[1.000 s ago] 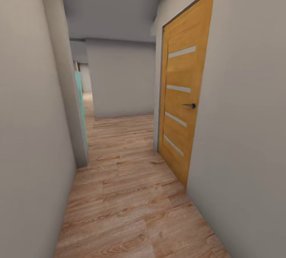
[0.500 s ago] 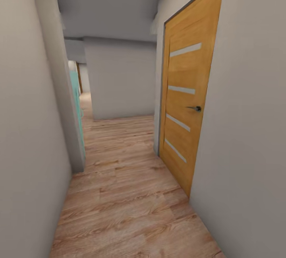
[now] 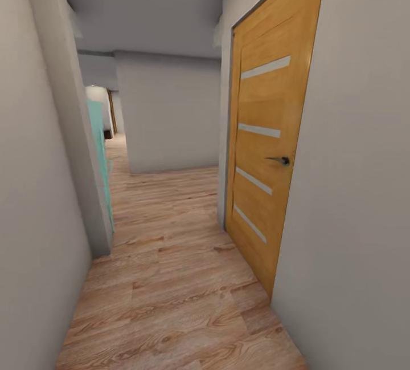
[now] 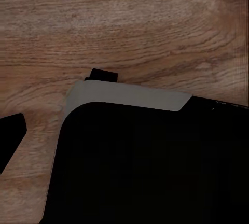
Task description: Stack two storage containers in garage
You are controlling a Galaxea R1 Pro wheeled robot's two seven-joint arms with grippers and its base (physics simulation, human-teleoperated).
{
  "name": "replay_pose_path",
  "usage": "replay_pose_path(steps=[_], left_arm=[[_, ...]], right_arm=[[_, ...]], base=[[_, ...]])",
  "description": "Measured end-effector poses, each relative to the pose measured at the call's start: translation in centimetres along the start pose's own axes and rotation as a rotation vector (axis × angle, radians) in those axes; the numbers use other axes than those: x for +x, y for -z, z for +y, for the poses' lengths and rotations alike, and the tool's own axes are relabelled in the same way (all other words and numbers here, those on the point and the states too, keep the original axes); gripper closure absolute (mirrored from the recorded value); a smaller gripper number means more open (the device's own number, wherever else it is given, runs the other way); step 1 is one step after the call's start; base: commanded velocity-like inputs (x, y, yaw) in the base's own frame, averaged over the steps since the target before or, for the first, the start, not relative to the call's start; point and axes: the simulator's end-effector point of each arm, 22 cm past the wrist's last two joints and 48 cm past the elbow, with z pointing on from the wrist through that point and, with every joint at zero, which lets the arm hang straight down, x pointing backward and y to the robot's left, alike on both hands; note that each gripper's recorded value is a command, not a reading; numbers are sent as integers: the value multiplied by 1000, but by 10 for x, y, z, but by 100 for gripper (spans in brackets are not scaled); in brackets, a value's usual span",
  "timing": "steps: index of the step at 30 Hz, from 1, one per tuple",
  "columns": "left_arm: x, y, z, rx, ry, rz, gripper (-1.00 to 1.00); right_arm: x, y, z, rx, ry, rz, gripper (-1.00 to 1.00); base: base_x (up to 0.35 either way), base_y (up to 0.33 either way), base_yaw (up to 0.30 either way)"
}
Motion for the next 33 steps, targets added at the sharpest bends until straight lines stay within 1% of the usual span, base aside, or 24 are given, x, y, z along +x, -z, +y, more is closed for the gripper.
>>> replay_pose_path(steps=[13, 20, 33], left_arm=[[0, 0, 0, 0, 1, 0, -100], [0, 0, 0, 0, 1, 0, -100], [0, 0, 4, -6, 2, 2, -100]], right_arm=[[0, 0, -2, 2, 2, -1, -100], [0, 0, -1, 1, 2, -2, -100], [0, 0, -2, 2, 8, -2, -100]], base=[[318, -126, 237], [318, -94, 39], [321, -5, 1]])
